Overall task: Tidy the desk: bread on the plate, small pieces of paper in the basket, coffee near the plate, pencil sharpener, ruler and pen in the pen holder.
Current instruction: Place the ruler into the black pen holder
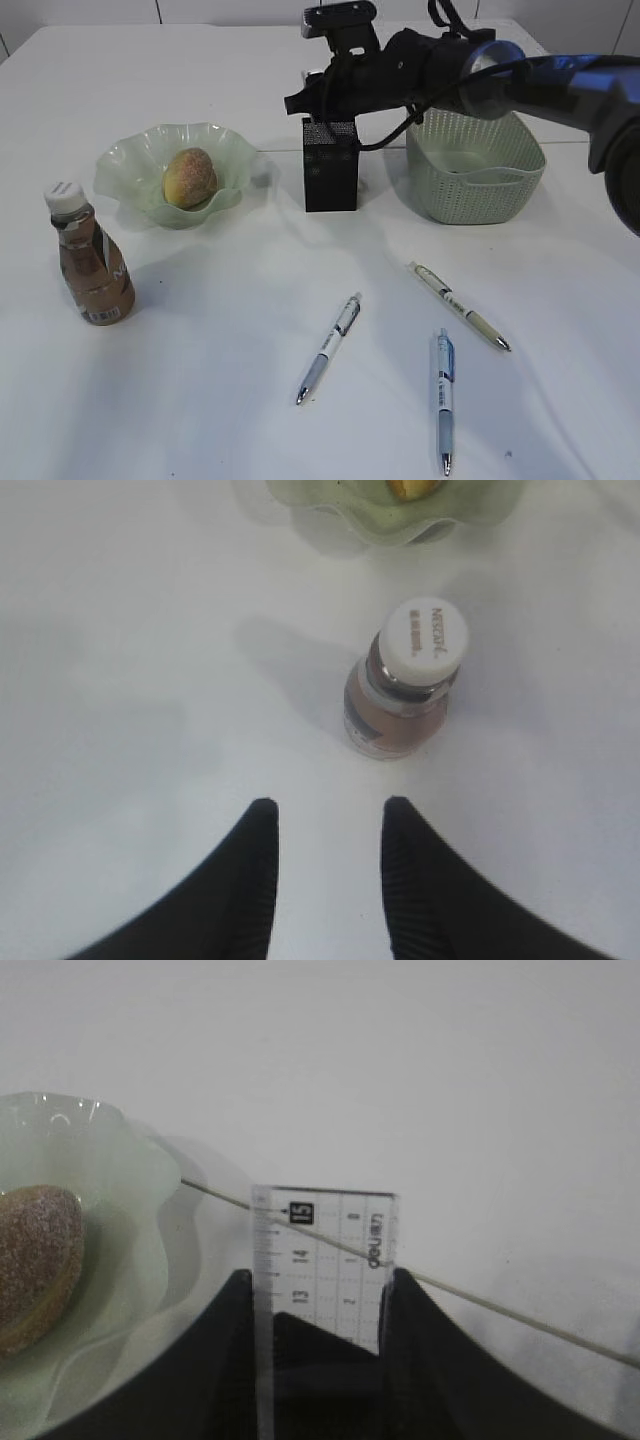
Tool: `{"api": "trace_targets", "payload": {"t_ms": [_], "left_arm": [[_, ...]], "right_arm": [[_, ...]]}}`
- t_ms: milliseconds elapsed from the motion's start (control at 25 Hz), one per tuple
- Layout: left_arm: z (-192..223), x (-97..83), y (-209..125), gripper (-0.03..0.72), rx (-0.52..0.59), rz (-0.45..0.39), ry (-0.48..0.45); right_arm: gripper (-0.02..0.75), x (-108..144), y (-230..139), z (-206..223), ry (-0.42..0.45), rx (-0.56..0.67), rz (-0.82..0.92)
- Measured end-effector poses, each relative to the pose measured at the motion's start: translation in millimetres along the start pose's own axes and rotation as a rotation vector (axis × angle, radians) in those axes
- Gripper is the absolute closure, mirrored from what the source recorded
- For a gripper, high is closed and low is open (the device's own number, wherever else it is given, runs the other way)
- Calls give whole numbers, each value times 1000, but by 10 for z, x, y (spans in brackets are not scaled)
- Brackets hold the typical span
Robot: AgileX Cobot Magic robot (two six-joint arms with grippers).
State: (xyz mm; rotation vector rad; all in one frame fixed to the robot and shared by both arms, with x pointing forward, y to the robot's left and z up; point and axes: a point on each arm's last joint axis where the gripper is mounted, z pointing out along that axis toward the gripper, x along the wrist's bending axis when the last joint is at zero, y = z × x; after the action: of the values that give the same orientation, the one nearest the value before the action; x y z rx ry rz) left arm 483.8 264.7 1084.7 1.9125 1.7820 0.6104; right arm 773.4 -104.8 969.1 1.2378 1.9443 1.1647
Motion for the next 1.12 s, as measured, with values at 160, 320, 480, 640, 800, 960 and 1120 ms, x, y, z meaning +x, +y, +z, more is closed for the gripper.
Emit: {"api": "trace_targets", "payload": {"t_ms": [160, 320, 480, 640, 800, 960, 1120], "left_arm": [[0, 0, 0, 449, 0, 0, 0], [0, 0, 0, 449, 0, 0, 0], [3, 0, -4, 449, 1, 0, 0], [3, 0, -4, 449, 1, 0, 0], [3, 0, -4, 449, 1, 0, 0], [3, 0, -4, 449, 1, 0, 0], [3, 0, -4, 449, 1, 0, 0]], "right_arm": [[437, 2, -47, 29, 3, 15, 1], [437, 4, -90, 54, 6, 29, 2], [437, 5, -91, 54, 7, 31, 3], [426, 5, -92, 54, 7, 31, 3], [260, 2, -83, 54, 4, 22, 5], [169, -2, -71, 54, 0, 8, 11], [153, -1, 13, -3, -1, -11, 11]]}}
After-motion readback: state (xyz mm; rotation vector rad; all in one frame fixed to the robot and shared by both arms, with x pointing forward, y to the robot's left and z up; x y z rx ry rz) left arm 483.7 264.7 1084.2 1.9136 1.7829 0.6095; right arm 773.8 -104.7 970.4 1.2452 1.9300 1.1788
